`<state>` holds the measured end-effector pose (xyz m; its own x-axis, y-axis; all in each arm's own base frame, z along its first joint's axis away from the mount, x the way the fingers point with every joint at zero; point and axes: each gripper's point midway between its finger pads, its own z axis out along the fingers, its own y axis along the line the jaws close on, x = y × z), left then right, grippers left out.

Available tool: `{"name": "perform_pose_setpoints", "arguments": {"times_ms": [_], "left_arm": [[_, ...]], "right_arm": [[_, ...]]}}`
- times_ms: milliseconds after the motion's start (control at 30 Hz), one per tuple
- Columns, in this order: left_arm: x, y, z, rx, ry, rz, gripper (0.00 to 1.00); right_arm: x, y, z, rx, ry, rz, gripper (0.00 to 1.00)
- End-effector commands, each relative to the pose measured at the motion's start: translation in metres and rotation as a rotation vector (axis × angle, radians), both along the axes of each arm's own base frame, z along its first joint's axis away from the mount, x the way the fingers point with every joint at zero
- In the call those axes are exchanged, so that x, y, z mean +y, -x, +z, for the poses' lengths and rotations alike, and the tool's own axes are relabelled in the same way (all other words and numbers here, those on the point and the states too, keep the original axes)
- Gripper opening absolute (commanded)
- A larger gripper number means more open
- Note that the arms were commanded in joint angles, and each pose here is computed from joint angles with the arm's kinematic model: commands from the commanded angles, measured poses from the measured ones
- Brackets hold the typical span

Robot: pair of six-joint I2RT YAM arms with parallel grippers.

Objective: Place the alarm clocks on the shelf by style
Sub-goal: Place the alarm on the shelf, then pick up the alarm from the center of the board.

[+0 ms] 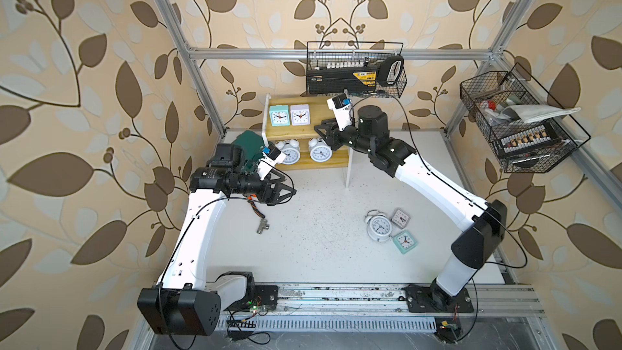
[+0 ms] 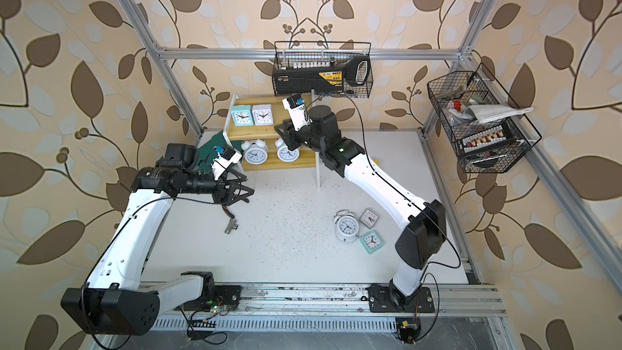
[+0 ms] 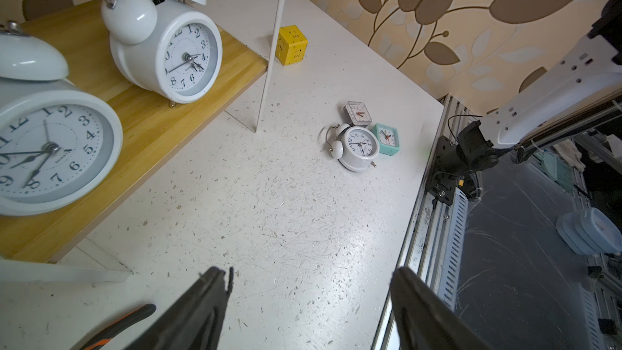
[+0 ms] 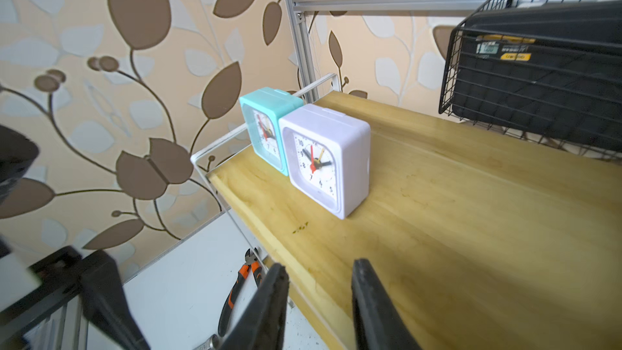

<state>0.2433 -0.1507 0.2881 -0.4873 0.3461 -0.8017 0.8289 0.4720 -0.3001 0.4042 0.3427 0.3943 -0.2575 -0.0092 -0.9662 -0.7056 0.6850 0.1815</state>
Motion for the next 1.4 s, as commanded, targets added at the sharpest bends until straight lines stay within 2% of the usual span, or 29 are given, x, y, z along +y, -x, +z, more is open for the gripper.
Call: {"name": "perform_pose_setpoints", "arguments": {"times_ms": [0,167,367,733,900,1067,1367], "left_arm": [[-0.001,0.001,0.0,0.008,0.033,-0.014,0.8],[-0.002,-0.001,-0.002,0.021,0.039,-0.017,0.81],[-0.002,-0.002,-0.002,0.025,0.042,-0.019,0.82],[-0.003,-0.004,-0.004,0.033,0.044,-0.021,0.82],[-0.003,-0.003,-0.004,0.035,0.048,-0.021,0.82],[-0.002,-0.002,-0.004,0.034,0.045,-0.019,0.82],[-0.003,-0.001,-0.004,0.033,0.046,-0.019,0.82]], "right_arm": [[-0.014,0.03,-0.003,0.055,-0.001,0.047,0.4],[-0.035,0.069,-0.035,0.207,0.077,0.078,0.51],[-0.062,0.113,-0.104,0.455,0.247,0.093,0.64],[-0.148,0.164,-0.235,0.723,0.57,-0.206,0.78],[-0.165,0.18,-0.274,0.793,0.65,-0.241,0.83],[-0.187,0.181,-0.289,0.786,0.746,-0.331,0.88],[-0.198,0.177,-0.296,0.796,0.728,-0.406,0.95]]}}
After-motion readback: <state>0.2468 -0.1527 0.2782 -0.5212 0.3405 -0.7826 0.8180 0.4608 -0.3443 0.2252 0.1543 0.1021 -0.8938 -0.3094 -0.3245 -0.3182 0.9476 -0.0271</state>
